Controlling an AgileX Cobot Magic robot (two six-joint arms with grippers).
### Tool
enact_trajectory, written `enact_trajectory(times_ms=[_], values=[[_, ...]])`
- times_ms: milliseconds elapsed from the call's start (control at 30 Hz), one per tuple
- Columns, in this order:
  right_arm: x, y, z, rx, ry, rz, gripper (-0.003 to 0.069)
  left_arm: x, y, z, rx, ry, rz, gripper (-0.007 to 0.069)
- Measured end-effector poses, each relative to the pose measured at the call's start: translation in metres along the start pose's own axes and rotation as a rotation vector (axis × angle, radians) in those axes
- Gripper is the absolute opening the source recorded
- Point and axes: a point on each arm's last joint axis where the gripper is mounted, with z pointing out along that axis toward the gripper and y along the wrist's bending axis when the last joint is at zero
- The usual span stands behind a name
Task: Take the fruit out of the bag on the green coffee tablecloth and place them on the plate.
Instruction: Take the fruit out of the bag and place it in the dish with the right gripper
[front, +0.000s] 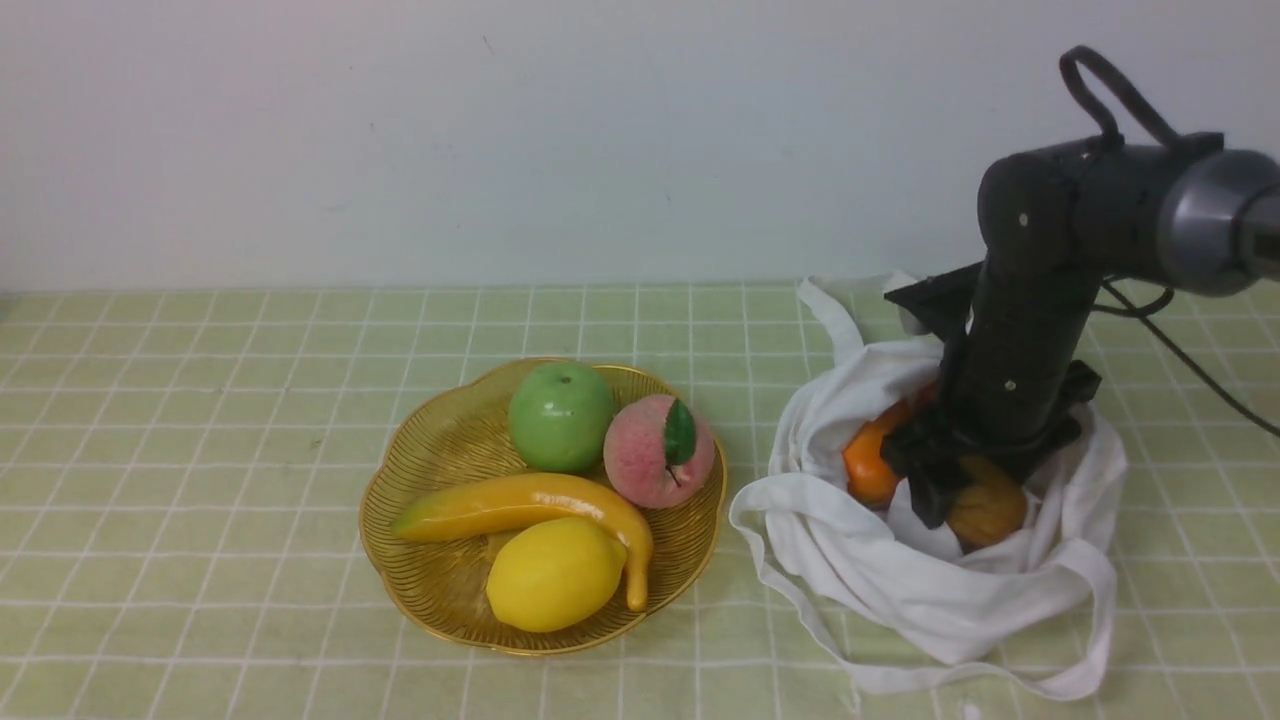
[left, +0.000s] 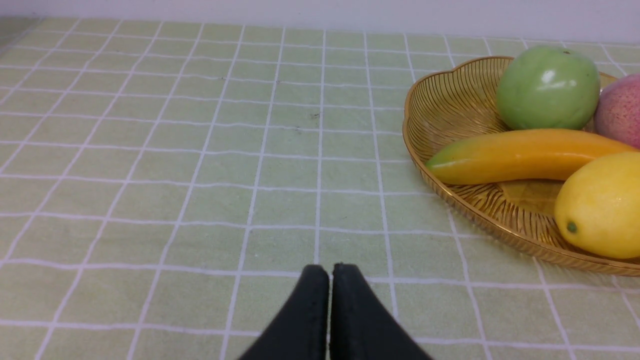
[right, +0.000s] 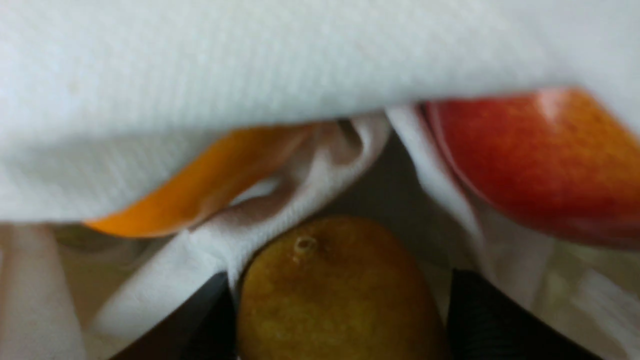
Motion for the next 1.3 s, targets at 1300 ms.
enact_trajectory(times_ms=[1300], values=[[-0.006,-0.009,-0.009,0.091,-0.016,0.000,0.0390,0.000,0.000,0.000,0.000,0.000,0.000,-0.0008]])
